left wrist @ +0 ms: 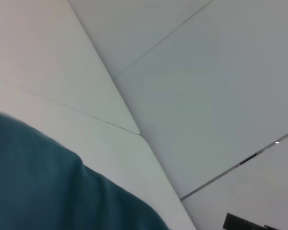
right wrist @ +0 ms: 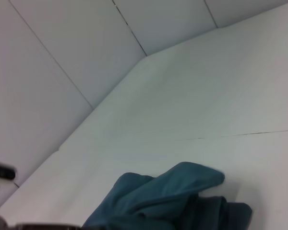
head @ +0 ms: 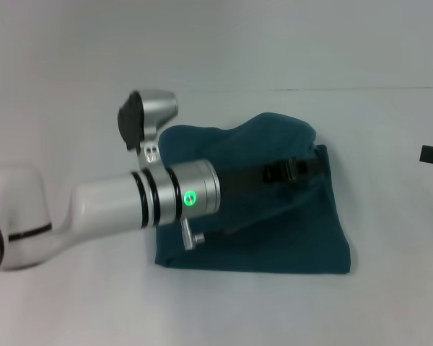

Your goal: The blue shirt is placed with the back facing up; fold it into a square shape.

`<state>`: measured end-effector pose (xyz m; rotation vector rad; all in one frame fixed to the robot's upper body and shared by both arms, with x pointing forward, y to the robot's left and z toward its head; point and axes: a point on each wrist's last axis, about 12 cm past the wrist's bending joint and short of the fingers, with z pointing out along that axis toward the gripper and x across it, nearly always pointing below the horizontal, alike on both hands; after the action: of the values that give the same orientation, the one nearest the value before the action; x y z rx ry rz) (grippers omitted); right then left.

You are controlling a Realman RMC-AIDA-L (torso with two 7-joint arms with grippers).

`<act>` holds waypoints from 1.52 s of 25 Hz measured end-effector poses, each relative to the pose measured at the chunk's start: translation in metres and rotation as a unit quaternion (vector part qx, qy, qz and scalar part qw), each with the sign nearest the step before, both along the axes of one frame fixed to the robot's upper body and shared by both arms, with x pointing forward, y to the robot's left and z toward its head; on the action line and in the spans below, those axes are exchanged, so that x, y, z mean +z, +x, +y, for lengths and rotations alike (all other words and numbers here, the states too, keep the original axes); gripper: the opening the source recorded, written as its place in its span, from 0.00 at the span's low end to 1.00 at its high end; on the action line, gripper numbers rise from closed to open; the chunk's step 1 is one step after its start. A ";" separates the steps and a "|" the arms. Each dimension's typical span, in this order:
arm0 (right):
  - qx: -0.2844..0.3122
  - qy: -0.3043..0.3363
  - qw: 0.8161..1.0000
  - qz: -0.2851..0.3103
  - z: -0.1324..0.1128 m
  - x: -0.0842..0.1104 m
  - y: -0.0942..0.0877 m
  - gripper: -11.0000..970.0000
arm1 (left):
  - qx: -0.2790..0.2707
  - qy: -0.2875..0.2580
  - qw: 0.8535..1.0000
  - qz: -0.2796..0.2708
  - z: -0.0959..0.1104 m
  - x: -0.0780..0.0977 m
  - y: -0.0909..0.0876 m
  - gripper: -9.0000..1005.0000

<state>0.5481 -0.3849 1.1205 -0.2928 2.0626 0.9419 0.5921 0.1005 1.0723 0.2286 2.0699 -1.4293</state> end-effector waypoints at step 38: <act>-0.029 0.032 0.986 0.162 0.078 -0.020 0.061 0.95 | -0.127 0.113 0.949 -0.267 0.122 0.009 -0.052 0.95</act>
<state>0.6090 -0.3066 1.1010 -0.0469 2.3150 1.0741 0.5404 0.2224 1.0810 0.9007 1.7816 -1.1010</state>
